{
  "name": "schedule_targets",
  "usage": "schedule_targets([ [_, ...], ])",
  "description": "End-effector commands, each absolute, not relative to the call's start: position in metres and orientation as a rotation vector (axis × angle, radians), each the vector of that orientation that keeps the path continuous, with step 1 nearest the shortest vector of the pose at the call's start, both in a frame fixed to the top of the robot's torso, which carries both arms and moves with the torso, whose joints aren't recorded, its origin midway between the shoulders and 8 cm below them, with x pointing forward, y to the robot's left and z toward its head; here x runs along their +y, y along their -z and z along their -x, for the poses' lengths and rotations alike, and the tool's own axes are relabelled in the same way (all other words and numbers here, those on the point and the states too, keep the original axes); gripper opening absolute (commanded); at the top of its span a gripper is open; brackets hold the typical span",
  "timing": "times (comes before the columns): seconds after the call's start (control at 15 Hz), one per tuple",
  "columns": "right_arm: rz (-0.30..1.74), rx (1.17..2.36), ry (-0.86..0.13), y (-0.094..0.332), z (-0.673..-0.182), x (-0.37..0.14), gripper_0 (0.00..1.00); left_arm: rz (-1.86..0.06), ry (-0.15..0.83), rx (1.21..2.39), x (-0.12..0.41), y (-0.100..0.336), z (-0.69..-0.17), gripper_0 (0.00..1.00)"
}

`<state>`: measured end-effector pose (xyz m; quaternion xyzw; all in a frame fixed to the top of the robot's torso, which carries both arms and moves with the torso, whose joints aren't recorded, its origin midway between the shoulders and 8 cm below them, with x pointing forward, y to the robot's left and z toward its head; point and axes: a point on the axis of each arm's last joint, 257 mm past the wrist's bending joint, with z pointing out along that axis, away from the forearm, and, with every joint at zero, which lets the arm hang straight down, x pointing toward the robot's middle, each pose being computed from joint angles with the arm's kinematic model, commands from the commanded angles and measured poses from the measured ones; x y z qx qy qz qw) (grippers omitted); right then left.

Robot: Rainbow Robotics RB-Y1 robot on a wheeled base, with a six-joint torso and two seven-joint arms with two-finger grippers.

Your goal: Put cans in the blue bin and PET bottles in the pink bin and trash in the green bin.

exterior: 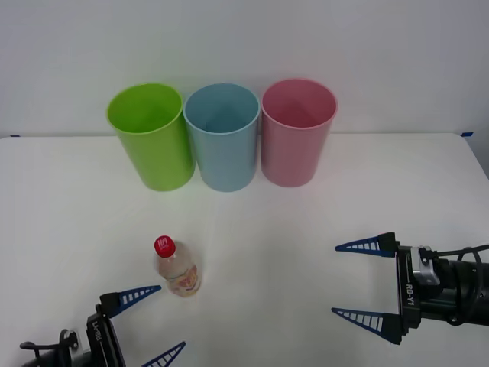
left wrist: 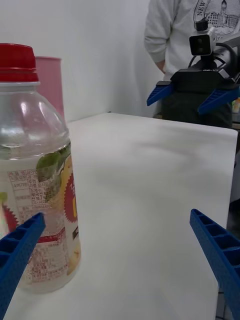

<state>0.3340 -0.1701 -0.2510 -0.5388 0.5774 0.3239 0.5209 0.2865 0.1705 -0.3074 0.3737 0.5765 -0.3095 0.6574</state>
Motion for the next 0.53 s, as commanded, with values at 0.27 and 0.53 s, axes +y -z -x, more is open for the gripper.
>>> schedule_targets([
  [0.27, 1.291, 1.384, -0.776, 0.251, -0.334, -0.17, 1.0, -0.822, 0.641, 1.336, 0.2, 0.305, -0.293, 1.0],
  [0.53, 1.291, 1.384, -0.776, 0.251, -0.334, -0.17, 1.0, -0.802, 0.596, 1.347, 0.219, 0.3, -0.3, 1.0],
])
